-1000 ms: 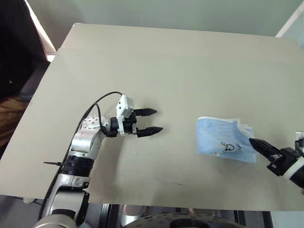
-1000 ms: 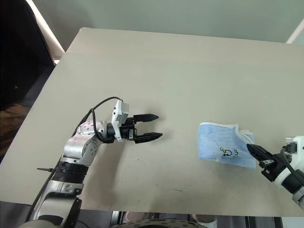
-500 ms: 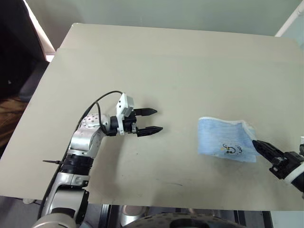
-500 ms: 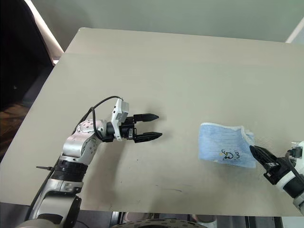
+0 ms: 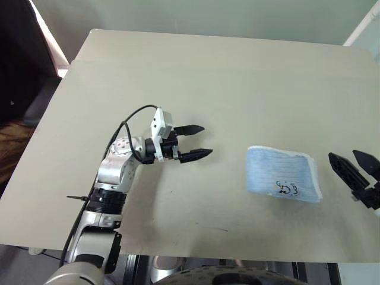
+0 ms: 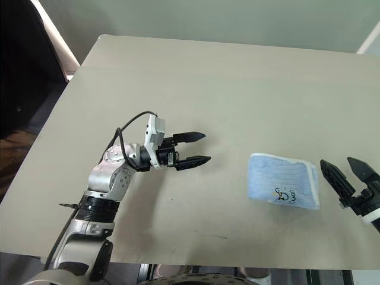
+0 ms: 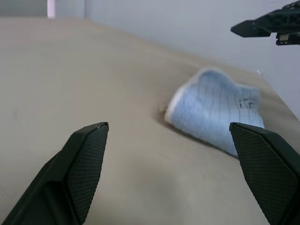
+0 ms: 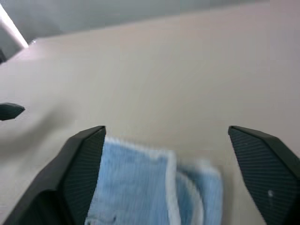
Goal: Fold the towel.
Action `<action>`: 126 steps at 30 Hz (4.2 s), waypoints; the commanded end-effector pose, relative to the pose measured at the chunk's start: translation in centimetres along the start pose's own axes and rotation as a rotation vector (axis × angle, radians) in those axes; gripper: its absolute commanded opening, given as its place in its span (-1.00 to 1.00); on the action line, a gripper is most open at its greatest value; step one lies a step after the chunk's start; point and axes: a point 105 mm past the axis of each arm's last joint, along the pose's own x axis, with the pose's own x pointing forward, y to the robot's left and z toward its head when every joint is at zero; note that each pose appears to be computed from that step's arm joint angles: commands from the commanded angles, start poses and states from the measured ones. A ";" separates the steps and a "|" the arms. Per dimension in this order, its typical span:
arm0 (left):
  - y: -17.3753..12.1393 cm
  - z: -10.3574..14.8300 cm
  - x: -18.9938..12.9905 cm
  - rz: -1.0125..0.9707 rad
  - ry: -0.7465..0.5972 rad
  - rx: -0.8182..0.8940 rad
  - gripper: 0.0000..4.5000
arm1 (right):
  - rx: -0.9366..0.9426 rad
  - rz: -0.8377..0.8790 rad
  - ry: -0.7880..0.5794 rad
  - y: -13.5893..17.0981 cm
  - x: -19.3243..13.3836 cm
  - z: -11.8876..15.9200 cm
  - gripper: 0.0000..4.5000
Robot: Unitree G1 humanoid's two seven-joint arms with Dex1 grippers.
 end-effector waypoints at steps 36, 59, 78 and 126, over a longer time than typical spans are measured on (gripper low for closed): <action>-10.6 -8.0 15.2 -0.487 0.107 0.023 -0.99 | 0.015 -0.092 0.048 -1.4 5.7 -9.7 -1.00; -7.7 0.3 12.5 -0.425 -0.275 0.034 -0.73 | -0.050 0.130 0.010 -0.9 3.4 -3.0 -0.62; -2.6 1.4 0.9 -0.137 -0.039 0.078 0.97 | 0.057 0.217 0.276 -3.7 0.0 -2.0 1.00; -4.0 -0.3 -1.7 0.056 0.016 0.023 0.97 | 0.290 0.484 0.549 0.3 3.4 -8.7 1.00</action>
